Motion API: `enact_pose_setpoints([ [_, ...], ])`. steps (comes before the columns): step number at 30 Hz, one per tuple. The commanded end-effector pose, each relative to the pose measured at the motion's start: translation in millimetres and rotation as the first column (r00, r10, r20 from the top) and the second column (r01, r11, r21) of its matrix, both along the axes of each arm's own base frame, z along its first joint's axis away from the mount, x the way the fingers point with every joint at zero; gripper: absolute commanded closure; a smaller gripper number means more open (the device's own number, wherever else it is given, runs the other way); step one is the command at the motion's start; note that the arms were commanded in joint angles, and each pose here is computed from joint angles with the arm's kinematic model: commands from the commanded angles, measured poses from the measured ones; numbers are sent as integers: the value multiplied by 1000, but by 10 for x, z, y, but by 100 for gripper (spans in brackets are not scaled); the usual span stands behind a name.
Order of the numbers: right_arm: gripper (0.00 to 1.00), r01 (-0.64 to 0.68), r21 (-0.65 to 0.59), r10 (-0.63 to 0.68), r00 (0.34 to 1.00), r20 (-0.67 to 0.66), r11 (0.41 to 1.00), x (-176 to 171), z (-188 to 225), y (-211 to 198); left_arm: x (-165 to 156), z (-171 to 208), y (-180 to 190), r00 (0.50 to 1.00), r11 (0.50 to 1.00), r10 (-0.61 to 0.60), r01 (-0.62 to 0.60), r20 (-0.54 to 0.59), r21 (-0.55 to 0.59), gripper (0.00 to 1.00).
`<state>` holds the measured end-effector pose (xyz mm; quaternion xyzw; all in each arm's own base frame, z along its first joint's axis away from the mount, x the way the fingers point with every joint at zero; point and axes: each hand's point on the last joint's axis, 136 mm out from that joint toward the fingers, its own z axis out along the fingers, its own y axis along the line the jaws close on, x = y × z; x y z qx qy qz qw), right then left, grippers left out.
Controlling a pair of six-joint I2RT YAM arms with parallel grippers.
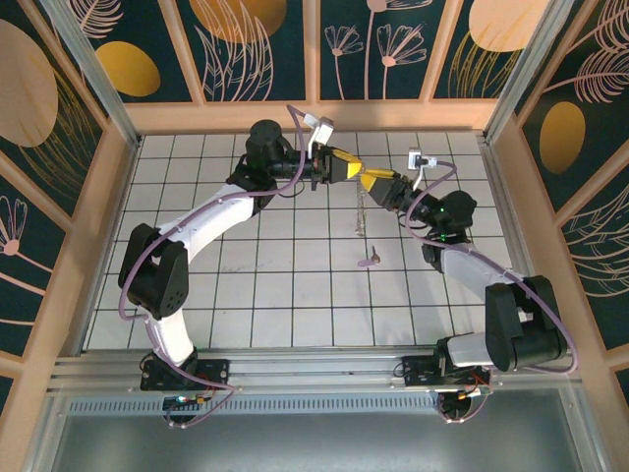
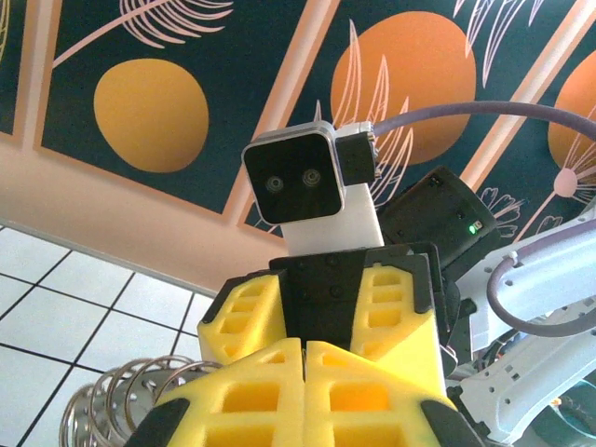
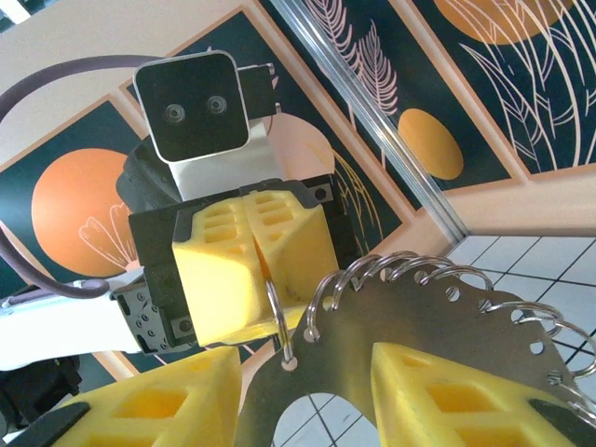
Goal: Put the keys on the keyring
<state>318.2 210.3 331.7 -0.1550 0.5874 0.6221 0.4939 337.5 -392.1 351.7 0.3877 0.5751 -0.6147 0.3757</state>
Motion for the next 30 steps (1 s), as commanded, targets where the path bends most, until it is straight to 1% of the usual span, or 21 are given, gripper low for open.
enact_pose_setpoints([
  [1, 60, -19, 13, 18, 996, 86, 1000, -12, 173, 63, -58, 82, 30, 999, 999, -31, 32, 33, -22, 100],
  [12, 66, -1, 36, -2, 997, 82, 999, 64, 200, 54, -101, 21, 35, 999, 999, -50, 50, 22, -19, 100],
  [17, 76, -5, 43, 1, 996, 85, 999, 77, 218, 57, -122, 0, 33, 998, 998, -60, 60, 19, -19, 100],
  [21, 80, -10, 50, 5, 996, 91, 999, 79, 241, 58, -134, -21, 25, 998, 997, -69, 69, 14, -17, 100],
  [24, 85, -20, 56, 15, 995, 95, 998, 69, 249, 64, -139, -26, 21, 997, 997, -73, 73, 14, -16, 100],
  [27, 99, -32, 64, 25, 995, 98, 997, 60, 255, 71, -142, -39, 9, 997, 997, -78, 79, 11, -15, 100],
  [30, 100, -32, 85, 23, 995, 95, 996, 61, 263, 54, -136, -32, 2, 997, 997, -73, 73, 7, -19, 100],
])
